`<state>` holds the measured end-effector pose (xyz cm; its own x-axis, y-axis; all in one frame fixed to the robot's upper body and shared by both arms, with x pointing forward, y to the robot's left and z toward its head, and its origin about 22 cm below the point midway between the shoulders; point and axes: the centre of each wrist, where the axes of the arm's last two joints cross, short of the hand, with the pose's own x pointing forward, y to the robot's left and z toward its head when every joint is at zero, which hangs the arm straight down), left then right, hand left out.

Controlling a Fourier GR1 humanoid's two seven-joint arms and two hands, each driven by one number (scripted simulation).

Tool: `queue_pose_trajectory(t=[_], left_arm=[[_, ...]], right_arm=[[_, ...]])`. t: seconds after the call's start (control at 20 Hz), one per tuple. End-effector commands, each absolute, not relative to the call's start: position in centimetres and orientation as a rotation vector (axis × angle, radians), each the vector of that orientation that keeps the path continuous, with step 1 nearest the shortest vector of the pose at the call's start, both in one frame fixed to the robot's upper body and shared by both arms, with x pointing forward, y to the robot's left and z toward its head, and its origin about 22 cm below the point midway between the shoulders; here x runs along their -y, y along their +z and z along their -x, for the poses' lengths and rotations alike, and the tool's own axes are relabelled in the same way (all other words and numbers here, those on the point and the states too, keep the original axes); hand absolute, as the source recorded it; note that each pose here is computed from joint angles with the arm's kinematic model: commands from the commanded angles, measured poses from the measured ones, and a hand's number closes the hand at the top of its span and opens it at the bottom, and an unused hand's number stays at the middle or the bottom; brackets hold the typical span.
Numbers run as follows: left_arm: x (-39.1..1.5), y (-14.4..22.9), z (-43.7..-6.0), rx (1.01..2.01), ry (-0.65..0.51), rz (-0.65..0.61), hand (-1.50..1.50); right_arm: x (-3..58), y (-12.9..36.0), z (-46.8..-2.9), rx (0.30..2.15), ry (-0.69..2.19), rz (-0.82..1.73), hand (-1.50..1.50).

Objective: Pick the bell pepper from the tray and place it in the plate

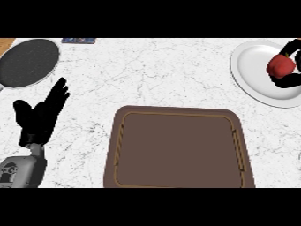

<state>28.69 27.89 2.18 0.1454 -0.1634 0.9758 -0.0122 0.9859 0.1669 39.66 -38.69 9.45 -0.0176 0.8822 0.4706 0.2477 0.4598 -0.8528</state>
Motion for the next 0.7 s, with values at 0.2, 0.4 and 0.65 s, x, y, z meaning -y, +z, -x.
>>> queue_pose_trajectory(t=[0.2,0.4,0.65], left_arm=[[-26.6,3.0,-30.1,1.414,-0.104,-0.131,0.0],[-27.2,3.4,-29.7,1.441,-0.128,-0.149,0.0],[-26.9,2.3,-29.6,1.421,-0.108,-0.149,0.0]], right_arm=[[41.9,7.4,-39.0,1.436,0.728,0.766,-1.5],[43.4,8.9,-38.9,1.572,0.7,0.781,-1.5],[42.1,9.5,-39.8,1.9,0.577,0.648,-1.5]])
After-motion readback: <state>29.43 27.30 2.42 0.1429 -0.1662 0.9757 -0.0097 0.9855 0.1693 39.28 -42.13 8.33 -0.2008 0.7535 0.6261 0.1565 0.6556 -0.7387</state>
